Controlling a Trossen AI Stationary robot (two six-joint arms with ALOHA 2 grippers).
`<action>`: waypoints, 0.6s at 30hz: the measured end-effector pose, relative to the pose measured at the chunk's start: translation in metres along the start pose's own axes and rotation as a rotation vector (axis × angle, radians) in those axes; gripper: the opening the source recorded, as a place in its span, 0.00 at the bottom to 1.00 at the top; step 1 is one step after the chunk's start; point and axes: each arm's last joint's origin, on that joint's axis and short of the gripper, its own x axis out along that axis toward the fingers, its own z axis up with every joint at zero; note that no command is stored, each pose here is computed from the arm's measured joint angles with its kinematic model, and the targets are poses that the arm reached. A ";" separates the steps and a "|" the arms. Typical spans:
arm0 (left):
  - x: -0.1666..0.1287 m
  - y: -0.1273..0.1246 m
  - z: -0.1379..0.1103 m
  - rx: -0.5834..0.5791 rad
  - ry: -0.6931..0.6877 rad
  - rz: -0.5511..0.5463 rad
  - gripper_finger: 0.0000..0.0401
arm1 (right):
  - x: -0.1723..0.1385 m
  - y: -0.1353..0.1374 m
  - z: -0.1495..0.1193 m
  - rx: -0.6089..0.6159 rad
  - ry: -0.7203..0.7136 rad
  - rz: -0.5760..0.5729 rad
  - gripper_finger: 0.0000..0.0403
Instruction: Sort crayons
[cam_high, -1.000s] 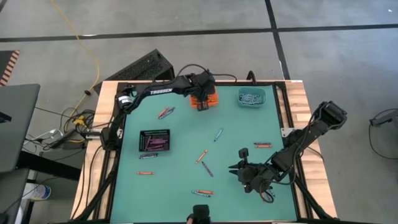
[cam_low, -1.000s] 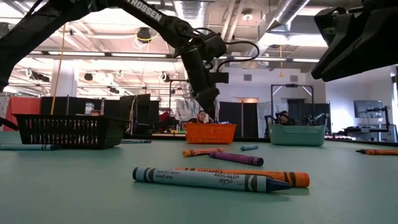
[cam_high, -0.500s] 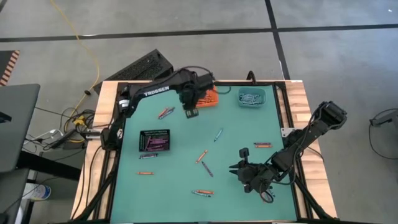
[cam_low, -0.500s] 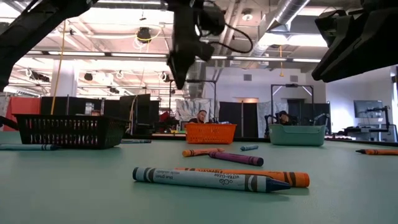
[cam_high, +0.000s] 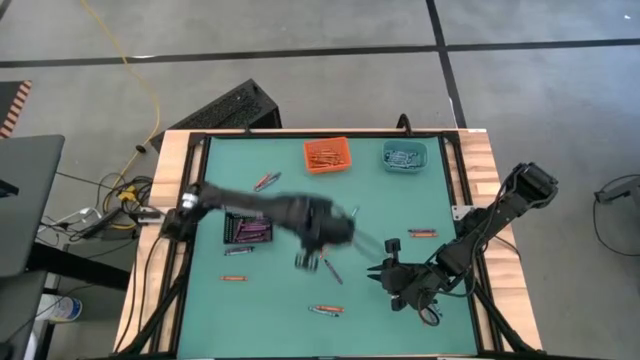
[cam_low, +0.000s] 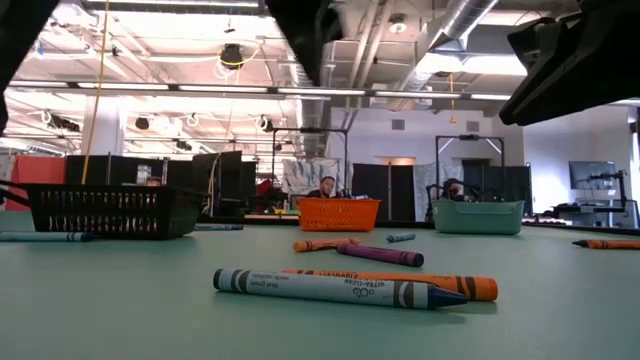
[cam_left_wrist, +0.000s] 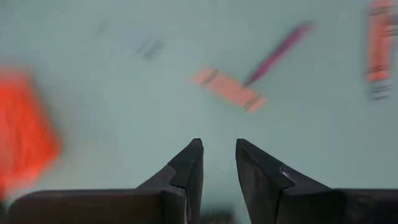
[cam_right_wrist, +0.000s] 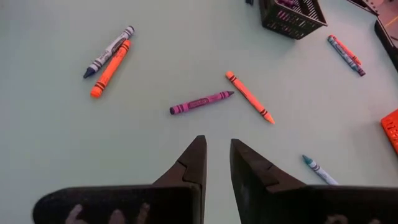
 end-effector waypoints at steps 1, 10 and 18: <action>0.004 -0.017 0.005 0.058 -0.034 -0.014 0.21 | 0.000 0.000 0.000 0.000 0.000 0.000 0.17; 0.053 -0.120 0.023 0.177 -0.432 0.021 0.20 | 0.000 0.000 0.000 -0.001 0.003 -0.002 0.17; 0.089 -0.129 0.007 0.140 -0.418 -0.103 0.20 | 0.004 -0.006 0.001 0.012 0.010 -0.020 0.17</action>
